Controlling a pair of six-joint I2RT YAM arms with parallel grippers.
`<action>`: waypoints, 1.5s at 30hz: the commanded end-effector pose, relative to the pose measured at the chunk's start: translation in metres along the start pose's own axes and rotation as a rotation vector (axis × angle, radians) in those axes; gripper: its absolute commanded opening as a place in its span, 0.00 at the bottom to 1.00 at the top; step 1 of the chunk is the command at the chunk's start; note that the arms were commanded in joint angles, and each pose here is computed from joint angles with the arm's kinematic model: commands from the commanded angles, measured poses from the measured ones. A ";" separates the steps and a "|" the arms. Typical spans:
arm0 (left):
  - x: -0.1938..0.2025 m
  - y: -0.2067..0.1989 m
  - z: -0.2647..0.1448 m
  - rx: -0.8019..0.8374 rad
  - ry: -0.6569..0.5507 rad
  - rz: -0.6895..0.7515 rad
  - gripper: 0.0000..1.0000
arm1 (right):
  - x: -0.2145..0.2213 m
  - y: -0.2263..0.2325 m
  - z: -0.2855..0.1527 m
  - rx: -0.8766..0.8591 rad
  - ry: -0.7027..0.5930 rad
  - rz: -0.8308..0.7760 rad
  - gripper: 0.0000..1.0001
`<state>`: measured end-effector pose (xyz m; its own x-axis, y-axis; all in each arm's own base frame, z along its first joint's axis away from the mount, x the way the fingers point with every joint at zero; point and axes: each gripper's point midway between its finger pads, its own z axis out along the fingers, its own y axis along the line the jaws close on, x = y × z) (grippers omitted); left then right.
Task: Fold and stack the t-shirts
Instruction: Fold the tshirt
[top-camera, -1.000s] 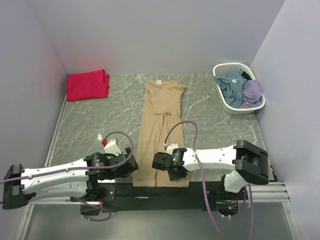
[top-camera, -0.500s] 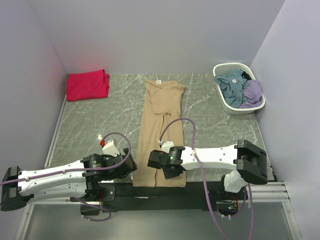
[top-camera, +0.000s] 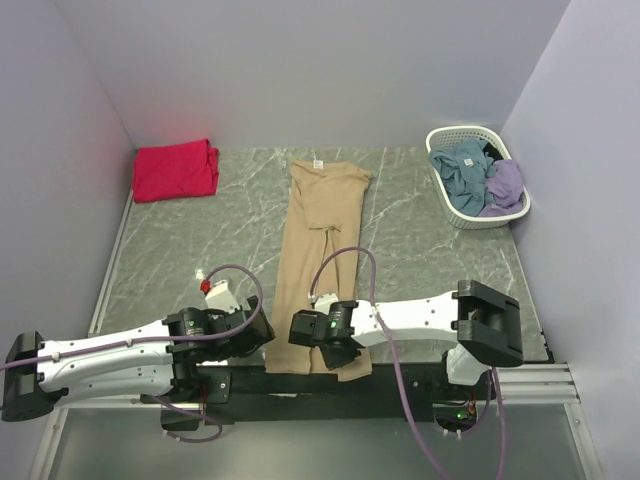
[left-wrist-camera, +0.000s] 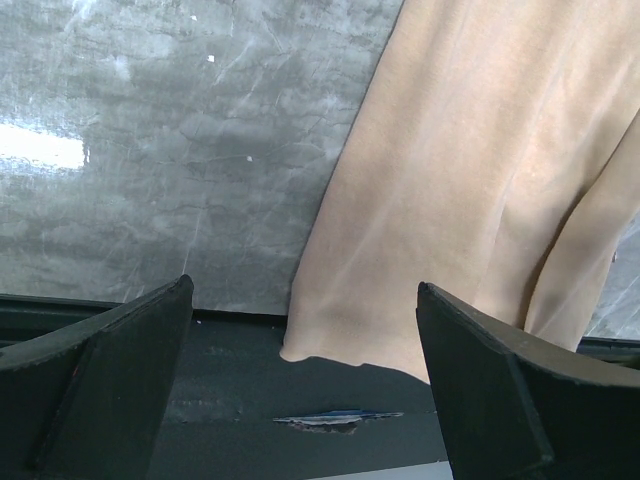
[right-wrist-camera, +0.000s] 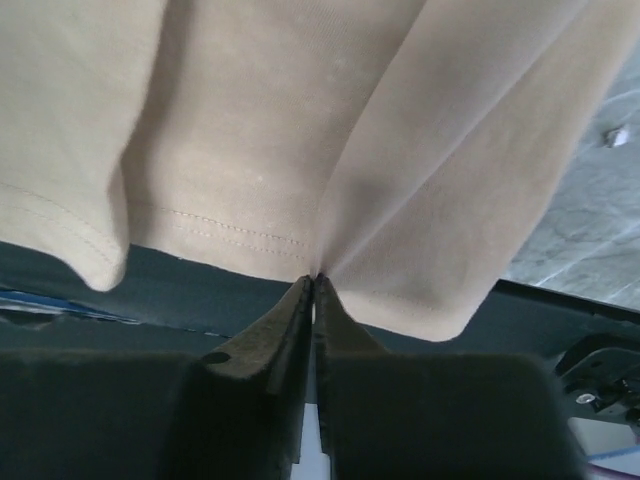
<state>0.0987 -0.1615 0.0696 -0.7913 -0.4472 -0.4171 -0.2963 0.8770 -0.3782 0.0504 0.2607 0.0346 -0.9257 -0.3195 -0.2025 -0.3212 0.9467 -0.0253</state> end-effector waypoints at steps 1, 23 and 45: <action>0.001 0.001 0.000 -0.002 -0.002 0.001 1.00 | 0.002 0.011 -0.002 -0.031 0.018 -0.003 0.22; 0.033 -0.018 0.021 0.112 0.106 0.081 0.99 | -0.016 -0.091 -0.021 -0.169 -0.182 0.331 0.75; 0.071 -0.021 0.032 0.269 0.252 0.080 0.92 | 0.018 -0.037 0.006 -0.590 -0.058 0.401 0.57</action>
<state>0.0822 -0.2284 0.0401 -0.8910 -0.3461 -0.2939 -0.1016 0.7828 -0.6140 0.0512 0.2165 0.0239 -0.9841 0.0562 -0.1686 -0.0472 0.8318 0.5530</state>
